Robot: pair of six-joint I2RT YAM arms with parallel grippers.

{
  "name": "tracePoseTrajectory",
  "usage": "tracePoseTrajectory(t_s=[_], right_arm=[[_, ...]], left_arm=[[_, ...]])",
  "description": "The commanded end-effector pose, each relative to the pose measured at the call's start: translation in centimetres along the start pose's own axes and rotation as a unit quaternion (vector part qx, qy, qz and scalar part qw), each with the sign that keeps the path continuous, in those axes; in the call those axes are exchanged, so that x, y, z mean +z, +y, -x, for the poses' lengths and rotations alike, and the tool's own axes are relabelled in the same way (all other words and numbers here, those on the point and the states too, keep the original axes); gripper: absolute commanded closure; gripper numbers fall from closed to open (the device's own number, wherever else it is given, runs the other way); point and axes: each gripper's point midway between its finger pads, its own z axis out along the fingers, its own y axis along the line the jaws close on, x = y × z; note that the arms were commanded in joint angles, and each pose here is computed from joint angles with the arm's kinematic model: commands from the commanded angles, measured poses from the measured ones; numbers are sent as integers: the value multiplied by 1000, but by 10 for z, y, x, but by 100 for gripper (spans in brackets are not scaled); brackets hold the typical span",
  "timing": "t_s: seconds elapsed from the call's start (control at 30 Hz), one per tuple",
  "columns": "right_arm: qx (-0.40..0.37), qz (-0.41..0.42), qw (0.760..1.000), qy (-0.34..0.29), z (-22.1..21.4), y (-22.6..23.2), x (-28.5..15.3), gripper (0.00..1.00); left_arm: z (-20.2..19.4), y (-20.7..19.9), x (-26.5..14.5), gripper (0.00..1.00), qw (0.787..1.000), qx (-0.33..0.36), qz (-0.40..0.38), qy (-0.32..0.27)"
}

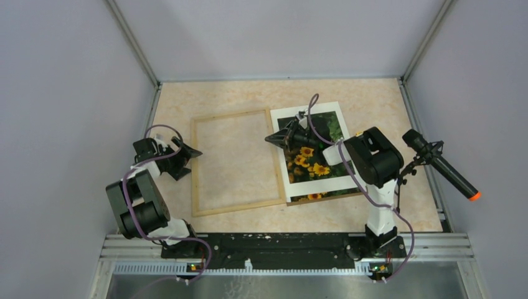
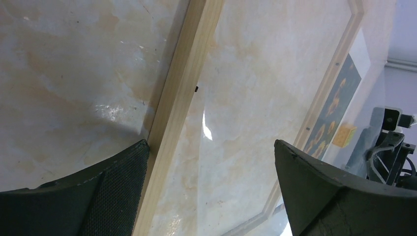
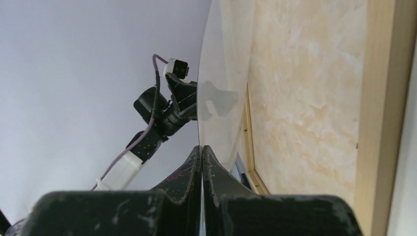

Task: Put the photo into the frame

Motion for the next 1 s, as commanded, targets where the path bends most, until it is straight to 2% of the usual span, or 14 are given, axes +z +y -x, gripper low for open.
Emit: tracePoseTrajectory(t_s=[0.0,0.03,0.2,0.27,0.37,0.53,0.63,0.7,0.9,0.97], right_arm=[[25,44,999,13,-13,43,6,100],[11,39,999,18,-14,41,6,100],[-90,-62,993,38,-21,1,-3,78],[-104,-68,991,49,-26,-3,-6,71],[-102,-60,989,83,-37,-9,-6,67],[-107,-55,989,88,-48,-13,-5,62],[-101,-47,990,91,-54,-11,0,63],[-96,-48,990,88,-57,-12,2,67],[-77,-60,994,54,-55,-18,-3,97],[-74,-57,995,45,-55,-16,-6,100]], left_arm=[[2,-14,-1,1,999,5,-37,3],[3,-15,-2,1,999,6,-38,2],[2,-17,-3,1,999,11,-43,1],[3,-18,-3,1,999,11,-46,1],[2,-18,-3,1,999,9,-48,3],[-1,-18,-1,1,999,3,-53,9],[-2,-18,0,1,998,0,-55,12],[-3,-17,0,1,998,0,-56,13],[-3,-16,0,1,999,-1,-52,13],[-2,-16,0,1,999,0,-51,11]])
